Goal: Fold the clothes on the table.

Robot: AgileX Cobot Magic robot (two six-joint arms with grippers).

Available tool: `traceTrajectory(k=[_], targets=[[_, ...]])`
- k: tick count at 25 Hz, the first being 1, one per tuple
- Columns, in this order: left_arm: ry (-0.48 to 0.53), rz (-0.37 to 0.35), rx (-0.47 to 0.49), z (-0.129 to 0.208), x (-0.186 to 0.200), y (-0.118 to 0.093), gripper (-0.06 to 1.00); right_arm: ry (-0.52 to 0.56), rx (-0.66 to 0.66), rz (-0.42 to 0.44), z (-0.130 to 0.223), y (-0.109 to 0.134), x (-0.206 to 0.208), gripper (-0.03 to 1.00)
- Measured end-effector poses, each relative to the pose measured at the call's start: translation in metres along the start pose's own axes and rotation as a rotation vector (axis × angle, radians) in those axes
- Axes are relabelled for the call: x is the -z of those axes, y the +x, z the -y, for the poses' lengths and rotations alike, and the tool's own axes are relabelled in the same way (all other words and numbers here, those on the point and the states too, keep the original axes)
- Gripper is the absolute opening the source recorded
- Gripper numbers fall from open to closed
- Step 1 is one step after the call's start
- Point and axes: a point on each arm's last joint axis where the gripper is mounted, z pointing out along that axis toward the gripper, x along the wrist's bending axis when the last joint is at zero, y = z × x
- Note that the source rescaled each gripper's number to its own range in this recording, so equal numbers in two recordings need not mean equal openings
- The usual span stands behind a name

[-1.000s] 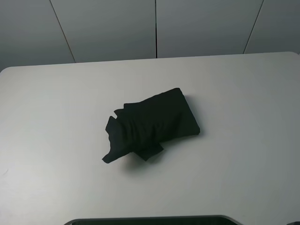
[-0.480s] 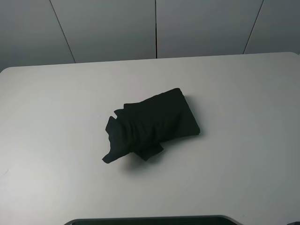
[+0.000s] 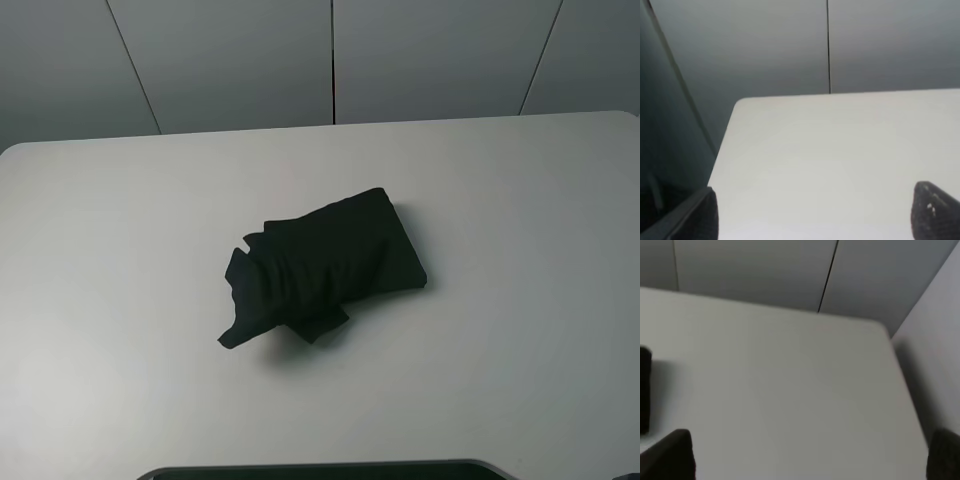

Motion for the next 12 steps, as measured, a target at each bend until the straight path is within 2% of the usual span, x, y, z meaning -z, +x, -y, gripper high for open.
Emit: traceTrajectory(k=[4,8,12], targets=[[0.138,0.046,-0.029,0.026,-0.030,-0.016,0.99,0.109,-0.031,-0.068,0.021,0.007,-0.030,1.00],[0.195,0.136,-0.026,0.048,-0.055,-0.033,0.99,0.140,-0.049,-0.083,0.033,0.009,-0.049,1.00],[0.255,0.140,-0.046,0.067,-0.070,-0.039,0.99,0.144,-0.066,-0.088,0.038,0.010,-0.057,1.00]])
